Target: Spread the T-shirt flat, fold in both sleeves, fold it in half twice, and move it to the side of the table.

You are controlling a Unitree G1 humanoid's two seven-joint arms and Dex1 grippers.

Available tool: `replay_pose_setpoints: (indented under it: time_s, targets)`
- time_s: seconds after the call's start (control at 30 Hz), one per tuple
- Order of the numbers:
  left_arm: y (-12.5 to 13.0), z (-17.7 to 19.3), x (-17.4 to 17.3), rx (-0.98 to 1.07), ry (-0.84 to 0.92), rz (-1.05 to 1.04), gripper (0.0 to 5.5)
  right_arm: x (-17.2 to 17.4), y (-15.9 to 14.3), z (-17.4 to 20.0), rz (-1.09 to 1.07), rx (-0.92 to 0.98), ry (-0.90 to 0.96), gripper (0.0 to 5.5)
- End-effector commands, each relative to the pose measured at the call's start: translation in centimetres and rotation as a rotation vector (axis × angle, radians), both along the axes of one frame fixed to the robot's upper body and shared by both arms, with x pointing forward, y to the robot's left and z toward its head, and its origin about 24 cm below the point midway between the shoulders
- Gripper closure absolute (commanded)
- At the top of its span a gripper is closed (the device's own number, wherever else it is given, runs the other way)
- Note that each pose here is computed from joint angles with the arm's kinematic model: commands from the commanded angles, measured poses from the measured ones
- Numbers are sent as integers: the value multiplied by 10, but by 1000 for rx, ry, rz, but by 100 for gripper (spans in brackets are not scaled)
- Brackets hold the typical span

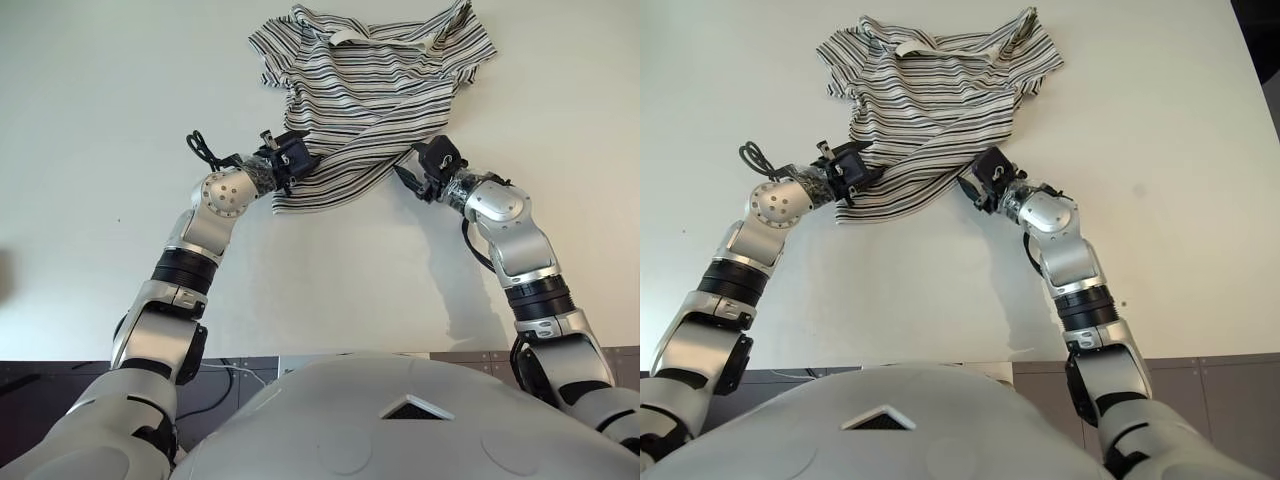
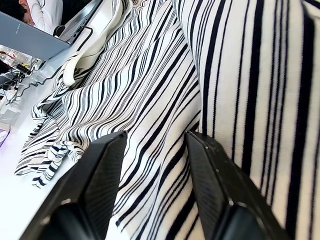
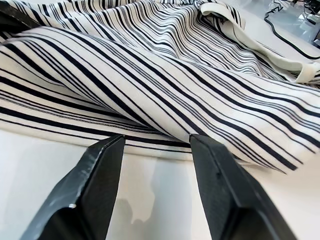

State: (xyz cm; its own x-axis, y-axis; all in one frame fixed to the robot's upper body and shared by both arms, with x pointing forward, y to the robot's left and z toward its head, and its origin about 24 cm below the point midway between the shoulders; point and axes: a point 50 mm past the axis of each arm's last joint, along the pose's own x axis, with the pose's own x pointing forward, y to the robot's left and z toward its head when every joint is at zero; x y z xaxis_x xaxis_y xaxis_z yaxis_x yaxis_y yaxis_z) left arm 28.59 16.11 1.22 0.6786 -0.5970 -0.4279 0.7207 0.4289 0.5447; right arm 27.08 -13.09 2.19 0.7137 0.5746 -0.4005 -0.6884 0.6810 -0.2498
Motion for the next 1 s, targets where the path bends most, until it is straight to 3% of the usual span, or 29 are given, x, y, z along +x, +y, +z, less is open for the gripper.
replay_pose_setpoints:
  time_s: [0.03,0.27,0.43,0.63,0.87,1.0]
  targets:
    - [5,-22,-12,63,95,14,333,15,-5,-3,-48,-96,-19,313]
    - [0,-23,-16,45,93,17,333,22,-5,-7,-39,-187,0,313]
    - [-3,-23,-22,55,88,11,333,10,-23,-18,59,-302,192,313]
    - [1,-3,-23,37,20,33,333,-21,-40,-7,270,-292,341,313]
    - [1,1,-22,20,26,43,333,4,-16,26,102,139,325,313]
    - [4,0,-20,22,35,43,333,14,-14,33,2,267,320,313]
